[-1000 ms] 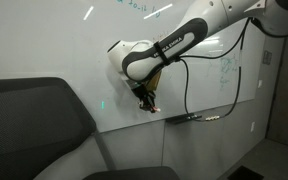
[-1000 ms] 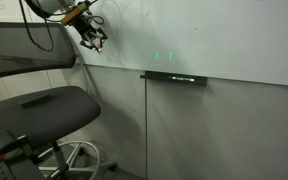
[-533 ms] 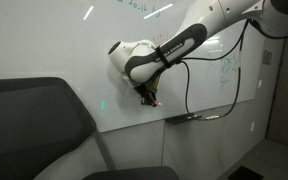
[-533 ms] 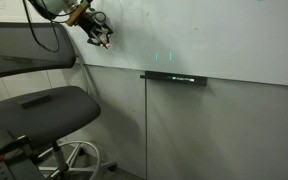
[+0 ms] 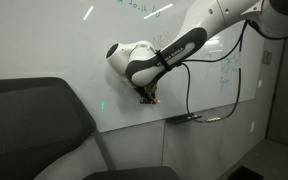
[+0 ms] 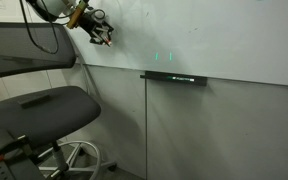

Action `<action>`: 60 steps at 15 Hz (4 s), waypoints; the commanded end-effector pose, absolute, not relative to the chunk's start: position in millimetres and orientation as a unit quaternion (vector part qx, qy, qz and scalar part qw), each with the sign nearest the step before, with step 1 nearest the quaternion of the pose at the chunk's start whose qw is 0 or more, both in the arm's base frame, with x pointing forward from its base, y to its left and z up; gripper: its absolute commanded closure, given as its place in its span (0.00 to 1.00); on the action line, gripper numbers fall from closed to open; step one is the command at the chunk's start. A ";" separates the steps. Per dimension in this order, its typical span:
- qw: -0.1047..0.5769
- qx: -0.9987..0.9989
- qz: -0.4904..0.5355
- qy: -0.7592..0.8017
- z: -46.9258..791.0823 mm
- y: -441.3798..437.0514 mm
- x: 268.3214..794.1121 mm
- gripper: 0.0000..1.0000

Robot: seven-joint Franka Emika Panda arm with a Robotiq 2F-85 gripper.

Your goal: Use the red marker to write on the whiteboard.

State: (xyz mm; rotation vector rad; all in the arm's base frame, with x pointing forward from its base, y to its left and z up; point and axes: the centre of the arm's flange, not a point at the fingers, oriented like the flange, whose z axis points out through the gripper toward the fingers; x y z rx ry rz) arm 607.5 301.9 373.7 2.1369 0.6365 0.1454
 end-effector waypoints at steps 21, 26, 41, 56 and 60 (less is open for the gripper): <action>0.555 0.782 0.212 0.187 430.8 314.2 605.4 0.94; 0.553 0.789 0.170 0.205 419.3 294.5 573.5 0.94; 0.561 0.796 0.130 0.186 416.7 245.8 557.3 0.94; 0.560 0.797 0.148 0.174 425.0 253.4 621.4 0.94; 0.564 0.794 0.148 0.170 426.9 252.7 638.9 0.94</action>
